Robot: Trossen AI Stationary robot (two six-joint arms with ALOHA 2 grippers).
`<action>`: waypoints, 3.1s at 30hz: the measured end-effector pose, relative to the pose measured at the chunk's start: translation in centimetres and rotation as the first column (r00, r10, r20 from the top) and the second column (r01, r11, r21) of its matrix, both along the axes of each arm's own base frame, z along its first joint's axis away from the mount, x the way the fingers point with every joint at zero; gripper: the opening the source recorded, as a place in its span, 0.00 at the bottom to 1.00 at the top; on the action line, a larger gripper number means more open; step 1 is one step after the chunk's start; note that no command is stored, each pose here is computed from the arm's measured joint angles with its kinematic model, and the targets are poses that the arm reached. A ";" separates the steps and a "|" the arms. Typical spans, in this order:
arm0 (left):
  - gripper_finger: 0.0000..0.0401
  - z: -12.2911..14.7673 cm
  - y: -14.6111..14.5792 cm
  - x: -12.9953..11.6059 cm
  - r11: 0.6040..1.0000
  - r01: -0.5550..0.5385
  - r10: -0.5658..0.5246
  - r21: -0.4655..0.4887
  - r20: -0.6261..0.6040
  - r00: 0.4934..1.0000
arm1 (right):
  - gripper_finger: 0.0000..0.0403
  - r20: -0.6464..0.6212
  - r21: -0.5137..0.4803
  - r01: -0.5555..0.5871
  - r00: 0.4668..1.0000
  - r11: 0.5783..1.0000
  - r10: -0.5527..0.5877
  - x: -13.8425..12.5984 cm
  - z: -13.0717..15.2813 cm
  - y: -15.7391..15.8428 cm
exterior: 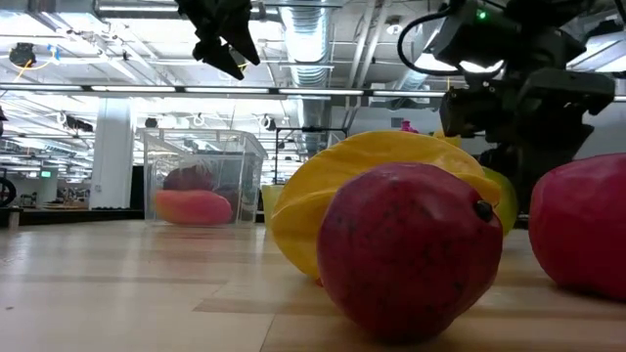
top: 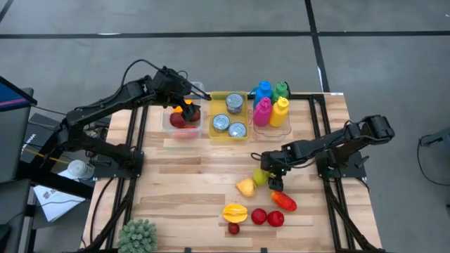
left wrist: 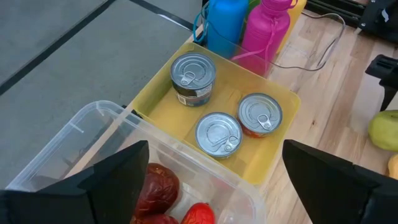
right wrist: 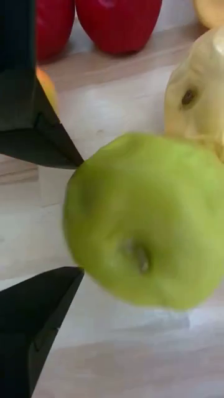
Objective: Pick & Place Food Item
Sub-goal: Put the green apple into the transparent container
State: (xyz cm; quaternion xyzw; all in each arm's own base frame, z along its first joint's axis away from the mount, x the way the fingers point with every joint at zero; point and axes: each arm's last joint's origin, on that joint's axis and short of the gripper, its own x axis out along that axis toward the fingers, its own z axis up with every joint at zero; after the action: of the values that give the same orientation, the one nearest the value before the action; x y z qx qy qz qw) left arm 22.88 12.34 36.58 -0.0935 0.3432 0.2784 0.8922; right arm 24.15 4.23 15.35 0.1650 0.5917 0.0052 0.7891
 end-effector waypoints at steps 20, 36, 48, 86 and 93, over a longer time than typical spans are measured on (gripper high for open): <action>0.87 -0.1 -0.1 0.0 1.000 0.014 -0.014 -0.014 0.000 1.000 | 0.95 0.221 0.109 0.016 0.975 0.994 -0.040 -1.5 5.1 -2.1; 0.86 -0.4 -0.2 -0.3 0.999 0.034 -0.035 -0.019 -0.052 0.998 | 0.99 0.186 -0.088 -0.194 0.960 0.977 0.208 2.8 5.5 0.0; 0.86 -0.4 -0.2 -0.3 0.999 0.049 -0.049 -0.008 -0.064 0.997 | 0.99 -0.011 -0.090 -0.244 0.970 0.966 0.244 6.2 3.6 2.2; 0.86 0.5 -0.8 -0.4 0.976 0.215 -0.215 -0.016 0.032 0.976 | 0.74 0.230 -0.170 0.139 0.968 0.976 -0.098 7.8 11.4 1.1; 0.86 3.3 -1.1 0.8 0.924 0.371 -0.294 -0.096 0.441 0.848 | 0.74 0.535 -0.229 0.277 0.837 0.933 -0.117 5.8 18.4 -1.2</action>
State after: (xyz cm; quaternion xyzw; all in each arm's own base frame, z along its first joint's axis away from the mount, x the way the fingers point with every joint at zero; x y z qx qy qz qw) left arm 23.69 11.19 39.93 -0.1689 0.1781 0.0608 0.9675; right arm 29.99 3.07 33.78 0.0978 0.3336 -0.1223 0.9296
